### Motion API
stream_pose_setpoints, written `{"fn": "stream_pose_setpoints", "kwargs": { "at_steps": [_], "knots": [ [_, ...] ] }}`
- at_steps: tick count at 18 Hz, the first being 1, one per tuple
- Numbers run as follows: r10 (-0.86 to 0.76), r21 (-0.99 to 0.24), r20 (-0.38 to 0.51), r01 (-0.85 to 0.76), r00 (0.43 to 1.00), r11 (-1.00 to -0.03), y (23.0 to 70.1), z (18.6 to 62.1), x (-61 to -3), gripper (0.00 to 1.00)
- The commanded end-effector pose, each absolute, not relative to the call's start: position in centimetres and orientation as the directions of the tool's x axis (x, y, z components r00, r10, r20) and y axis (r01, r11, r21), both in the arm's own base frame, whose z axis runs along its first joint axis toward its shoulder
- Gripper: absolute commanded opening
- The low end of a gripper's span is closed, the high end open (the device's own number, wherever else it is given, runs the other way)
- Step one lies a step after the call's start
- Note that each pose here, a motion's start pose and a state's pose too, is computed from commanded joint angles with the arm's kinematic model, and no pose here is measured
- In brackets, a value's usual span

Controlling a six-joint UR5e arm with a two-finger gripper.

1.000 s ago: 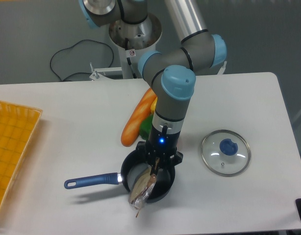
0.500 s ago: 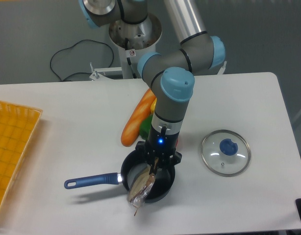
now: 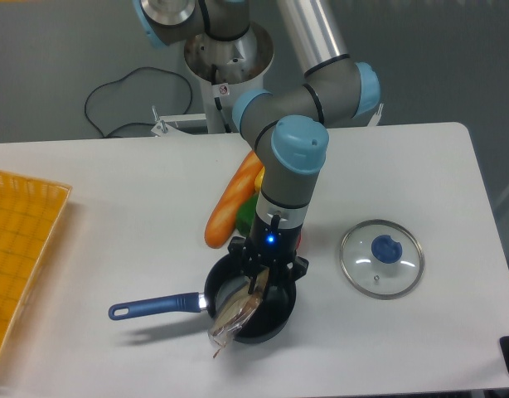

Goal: Put the toast in the pot

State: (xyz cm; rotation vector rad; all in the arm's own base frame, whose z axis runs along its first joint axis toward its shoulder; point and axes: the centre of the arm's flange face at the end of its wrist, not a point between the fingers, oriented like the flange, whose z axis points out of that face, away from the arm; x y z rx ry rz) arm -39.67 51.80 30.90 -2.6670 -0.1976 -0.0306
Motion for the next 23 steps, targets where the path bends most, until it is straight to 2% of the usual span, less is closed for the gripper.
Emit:
{"fn": "stream_pose_setpoints", "kwargs": {
  "at_steps": [14,19,20,21,22,23],
  "knots": [
    [0.149,-0.452,0.050,0.156,0.988,-0.879,51.0,31.5,-40.4,0.46],
    [0.155,-0.453,0.027,0.150,0.988,-0.879,50.4,32.7,-40.7,0.67],
    [0.162,-0.446,0.014,0.151,0.987,-0.882,50.1,32.8,-40.9,0.77],
    [0.166,-0.431,-0.009,0.146,0.986,-0.890,49.9,33.0,-41.1,0.96],
    [0.175,-0.421,-0.032,0.145,0.984,-0.896,49.6,33.5,-41.0,1.00],
    [0.181,-0.413,-0.045,0.147,0.983,-0.899,49.3,33.8,-41.1,1.00]
  ]
}}
